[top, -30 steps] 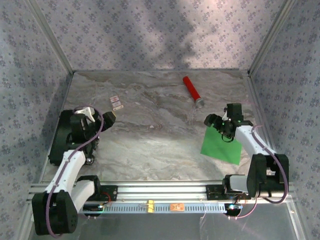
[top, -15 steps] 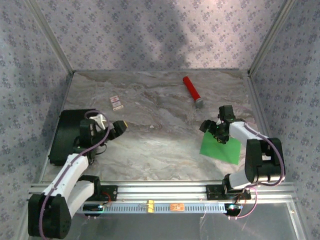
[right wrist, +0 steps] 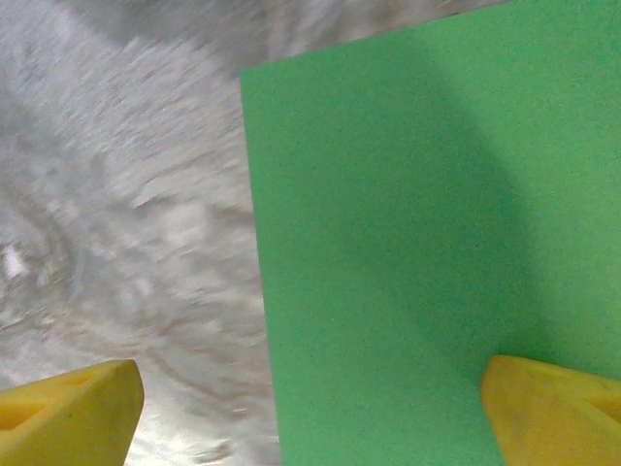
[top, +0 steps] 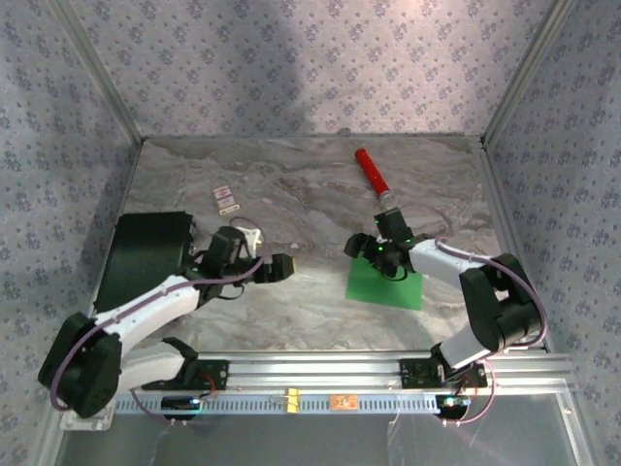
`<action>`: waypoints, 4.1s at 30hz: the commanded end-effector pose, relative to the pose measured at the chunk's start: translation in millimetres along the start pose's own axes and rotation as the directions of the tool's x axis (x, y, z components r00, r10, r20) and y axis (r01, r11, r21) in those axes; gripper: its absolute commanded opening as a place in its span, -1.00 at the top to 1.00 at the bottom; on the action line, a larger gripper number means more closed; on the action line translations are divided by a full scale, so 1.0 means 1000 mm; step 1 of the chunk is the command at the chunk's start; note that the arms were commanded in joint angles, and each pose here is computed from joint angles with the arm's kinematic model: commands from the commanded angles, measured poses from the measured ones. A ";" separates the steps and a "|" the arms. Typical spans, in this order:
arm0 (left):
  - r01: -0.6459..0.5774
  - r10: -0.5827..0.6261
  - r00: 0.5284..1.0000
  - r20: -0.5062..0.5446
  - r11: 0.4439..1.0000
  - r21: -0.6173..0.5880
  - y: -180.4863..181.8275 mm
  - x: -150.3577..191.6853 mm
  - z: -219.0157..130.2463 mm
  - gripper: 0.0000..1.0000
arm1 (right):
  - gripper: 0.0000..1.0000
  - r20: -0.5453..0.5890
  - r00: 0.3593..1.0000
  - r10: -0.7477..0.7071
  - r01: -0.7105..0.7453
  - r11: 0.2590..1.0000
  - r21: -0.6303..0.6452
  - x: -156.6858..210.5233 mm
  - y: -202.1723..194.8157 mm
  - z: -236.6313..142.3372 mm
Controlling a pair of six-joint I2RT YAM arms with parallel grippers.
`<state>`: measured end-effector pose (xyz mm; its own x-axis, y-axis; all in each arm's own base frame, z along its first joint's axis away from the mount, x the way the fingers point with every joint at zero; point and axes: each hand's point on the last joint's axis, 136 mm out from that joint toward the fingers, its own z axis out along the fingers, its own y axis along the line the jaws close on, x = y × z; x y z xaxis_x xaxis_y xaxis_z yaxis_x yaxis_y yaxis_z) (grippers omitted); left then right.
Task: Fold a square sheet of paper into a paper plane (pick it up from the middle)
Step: Move the square sheet of paper to the center of the table, then first fold the square sheet of paper in half at the center of the table.
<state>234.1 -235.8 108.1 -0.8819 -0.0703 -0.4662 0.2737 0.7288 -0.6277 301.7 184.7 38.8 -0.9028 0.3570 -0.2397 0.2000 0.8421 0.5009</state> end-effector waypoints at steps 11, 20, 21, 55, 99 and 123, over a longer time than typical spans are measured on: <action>-0.156 0.168 0.985 0.026 0.956 -0.249 0.012 -0.017 -0.012 -0.99 | -0.87 0.013 1.000 -0.002 0.001 0.997 0.083 -0.006 0.007 -0.029; -0.153 0.149 0.984 0.097 0.988 0.033 -0.017 -0.040 -0.024 -1.00 | -0.87 -0.049 0.998 0.043 -0.039 0.995 0.089 0.007 -0.029 -0.028; -0.117 0.105 0.986 0.130 0.989 0.085 -0.015 -0.045 -0.025 -1.00 | -0.87 -0.056 0.997 0.043 -0.039 0.996 0.083 0.010 -0.029 -0.027; -0.104 0.090 0.992 -0.087 0.980 -0.168 0.006 -0.005 -0.003 -0.90 | -0.90 0.027 0.990 0.139 -0.134 0.981 -0.139 -0.003 0.023 -0.022; -0.197 -0.024 0.925 -0.380 0.823 -0.532 -0.051 -0.010 0.149 -0.97 | -0.95 0.172 0.950 0.262 -0.261 0.965 -0.027 0.011 -0.088 -0.102; -0.112 -0.156 0.932 -0.328 0.736 -0.667 -0.016 0.000 0.157 -0.94 | -0.97 0.160 0.955 0.251 -0.249 0.968 -0.030 0.015 -0.088 -0.102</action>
<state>290.6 -358.9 24.2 -0.9874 0.0585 -0.1471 0.0632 0.9976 -0.0271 238.4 77.4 82.1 -0.7411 0.6247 -0.2461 0.3968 0.7032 0.5899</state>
